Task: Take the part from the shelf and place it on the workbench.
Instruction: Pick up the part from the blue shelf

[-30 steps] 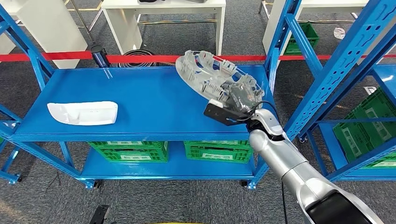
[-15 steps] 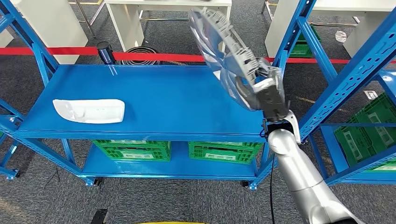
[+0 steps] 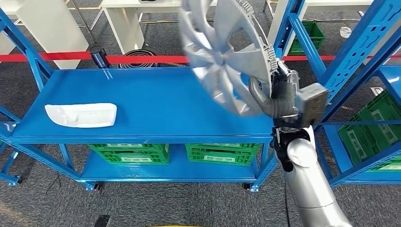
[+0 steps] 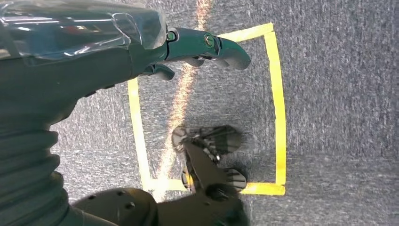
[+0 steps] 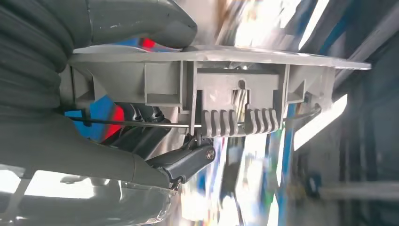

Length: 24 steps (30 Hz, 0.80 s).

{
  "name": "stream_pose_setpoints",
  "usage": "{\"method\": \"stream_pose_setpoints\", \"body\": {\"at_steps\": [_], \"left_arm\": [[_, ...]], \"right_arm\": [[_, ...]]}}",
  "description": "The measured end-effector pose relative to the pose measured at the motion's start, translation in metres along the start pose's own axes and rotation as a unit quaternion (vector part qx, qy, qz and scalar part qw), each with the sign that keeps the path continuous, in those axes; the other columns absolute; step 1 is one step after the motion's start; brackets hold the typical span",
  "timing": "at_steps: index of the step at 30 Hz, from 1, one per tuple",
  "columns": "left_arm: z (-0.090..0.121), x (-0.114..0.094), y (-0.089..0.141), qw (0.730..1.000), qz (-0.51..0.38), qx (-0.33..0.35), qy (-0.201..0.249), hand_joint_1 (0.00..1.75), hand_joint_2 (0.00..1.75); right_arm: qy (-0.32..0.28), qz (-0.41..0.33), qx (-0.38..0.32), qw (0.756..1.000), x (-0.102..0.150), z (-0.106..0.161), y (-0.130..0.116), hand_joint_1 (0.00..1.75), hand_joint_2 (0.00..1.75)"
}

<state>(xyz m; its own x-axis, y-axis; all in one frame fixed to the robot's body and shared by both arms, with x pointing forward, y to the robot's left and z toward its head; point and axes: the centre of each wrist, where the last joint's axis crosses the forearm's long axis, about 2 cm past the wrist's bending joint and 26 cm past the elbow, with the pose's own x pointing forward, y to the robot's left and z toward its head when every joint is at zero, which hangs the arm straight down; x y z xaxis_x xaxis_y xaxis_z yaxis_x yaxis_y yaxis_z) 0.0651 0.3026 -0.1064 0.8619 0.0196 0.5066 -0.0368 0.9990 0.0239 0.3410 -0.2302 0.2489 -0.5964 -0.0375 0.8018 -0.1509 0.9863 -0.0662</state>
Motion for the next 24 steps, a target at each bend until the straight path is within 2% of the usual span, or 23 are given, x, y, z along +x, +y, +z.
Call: {"method": "stream_pose_setpoints", "body": {"at_steps": [2,5,9,12,24], "left_arm": [[0.000,0.000,0.002,1.000,0.002,0.000,-0.001,0.00,1.75],[0.000,-0.001,0.004,1.000,0.007,-0.003,-0.001,0.00,1.75],[0.001,-0.002,0.003,1.000,0.011,-0.009,-0.003,0.00,1.75],[0.001,-0.003,0.003,1.000,0.012,-0.011,-0.003,0.00,1.75],[0.002,-0.004,0.001,1.000,0.013,-0.012,-0.002,0.00,1.75]], "right_arm": [[0.001,-0.105,0.032,0.994,0.005,0.002,0.002,1.71,1.75],[-0.011,-0.231,0.083,0.969,0.013,0.005,0.005,1.71,1.75],[-0.031,-0.339,0.132,0.931,0.022,0.010,0.005,1.71,1.75],[-0.037,-0.356,0.135,0.924,0.024,0.012,0.004,1.71,1.75],[-0.040,-0.362,0.133,0.922,0.027,0.015,0.004,1.71,1.75]]}}
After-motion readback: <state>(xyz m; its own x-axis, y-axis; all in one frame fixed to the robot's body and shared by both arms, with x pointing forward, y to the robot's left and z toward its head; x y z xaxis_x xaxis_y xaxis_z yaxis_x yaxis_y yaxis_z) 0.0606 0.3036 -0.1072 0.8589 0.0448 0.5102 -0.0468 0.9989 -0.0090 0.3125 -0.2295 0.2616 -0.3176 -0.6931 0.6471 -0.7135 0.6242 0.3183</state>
